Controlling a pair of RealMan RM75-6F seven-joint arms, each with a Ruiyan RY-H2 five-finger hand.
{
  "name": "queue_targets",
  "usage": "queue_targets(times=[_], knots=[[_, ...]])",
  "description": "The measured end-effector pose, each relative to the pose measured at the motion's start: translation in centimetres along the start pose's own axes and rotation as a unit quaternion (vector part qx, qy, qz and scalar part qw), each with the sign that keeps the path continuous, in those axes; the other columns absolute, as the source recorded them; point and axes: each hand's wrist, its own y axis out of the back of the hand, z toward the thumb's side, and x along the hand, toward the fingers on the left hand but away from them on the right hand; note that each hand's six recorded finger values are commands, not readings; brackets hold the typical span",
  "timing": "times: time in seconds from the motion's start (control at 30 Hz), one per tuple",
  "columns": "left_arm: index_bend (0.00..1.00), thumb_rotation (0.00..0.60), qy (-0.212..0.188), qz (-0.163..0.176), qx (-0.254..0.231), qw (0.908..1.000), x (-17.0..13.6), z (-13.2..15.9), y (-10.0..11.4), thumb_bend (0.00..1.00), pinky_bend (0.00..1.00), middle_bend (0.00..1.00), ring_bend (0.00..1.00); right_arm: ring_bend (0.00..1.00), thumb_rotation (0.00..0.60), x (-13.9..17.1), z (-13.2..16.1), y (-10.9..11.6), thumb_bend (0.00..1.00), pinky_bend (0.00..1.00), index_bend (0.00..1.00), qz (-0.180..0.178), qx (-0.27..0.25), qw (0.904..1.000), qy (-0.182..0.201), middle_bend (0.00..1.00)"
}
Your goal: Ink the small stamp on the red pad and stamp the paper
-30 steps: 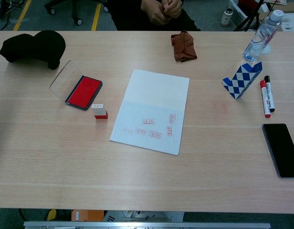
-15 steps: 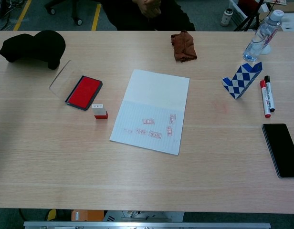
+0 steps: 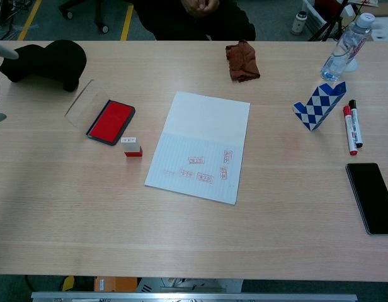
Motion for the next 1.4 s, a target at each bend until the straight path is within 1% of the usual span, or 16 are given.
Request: queue_targets(times=[0.1, 0.3, 0.4, 0.57, 0.77, 1.03, 1.13, 1.4], knots=[[0.26, 0.600, -0.017, -0.022, 0.007, 0.9996, 0.6, 1.1, -0.6, 0.16, 1.00, 0.78, 0.81, 0.31, 0.600, 0.0, -0.1, 0.0, 0.26, 0.39, 0.22, 0.001, 0.000, 1.0000, 0.000, 0.31], [0.28, 0.600, -0.038, -0.046, 0.033, 0.9977, 1.7, 3.1, -1.7, 0.16, 1.00, 0.95, 0.97, 0.31, 0.600, -0.1, -0.2, -0.2, 0.26, 0.39, 0.22, 0.004, -0.002, 1.0000, 0.000, 0.31], [0.30, 0.600, -0.050, -0.055, 0.046, 0.9962, 2.3, 4.4, -2.5, 0.16, 1.00, 0.98, 1.00, 0.31, 0.600, -0.1, -0.2, -0.4, 0.26, 0.39, 0.22, 0.006, -0.003, 1.0000, 0.000, 0.31], [0.31, 0.600, -0.078, -0.069, 0.063, 0.9925, 3.6, 7.0, -4.3, 0.16, 1.00, 1.00, 1.00, 0.31, 0.600, -0.1, -0.4, -0.5, 0.26, 0.39, 0.22, 0.008, -0.005, 1.0000, -0.001, 0.31], [0.32, 0.600, -0.096, -0.088, 0.084, 0.9879, 5.0, 9.0, -6.4, 0.16, 1.00, 1.00, 1.00, 0.31, 0.600, 0.0, -0.7, -0.6, 0.26, 0.39, 0.22, 0.010, -0.004, 0.9999, -0.004, 0.31], [0.33, 0.600, -0.093, -0.104, 0.110, 0.9841, 7.0, 10.4, -8.8, 0.16, 1.00, 1.00, 1.00, 0.31, 0.600, 0.0, -0.8, -0.7, 0.26, 0.39, 0.22, 0.011, -0.004, 0.9999, -0.005, 0.31], [0.35, 0.600, -0.090, -0.108, 0.125, 0.9821, 7.7, 10.9, -9.7, 0.16, 1.00, 1.00, 1.00, 0.31, 0.600, 0.0, -1.0, -0.8, 0.26, 0.39, 0.22, 0.011, -0.005, 0.9999, -0.007, 0.31], [0.36, 0.600, -0.078, -0.134, 0.160, 0.9749, 9.2, 11.2, -12.0, 0.16, 1.00, 1.00, 1.00, 0.31, 0.600, 0.1, -1.2, -0.8, 0.26, 0.39, 0.22, 0.012, -0.004, 0.9999, -0.010, 0.31]])
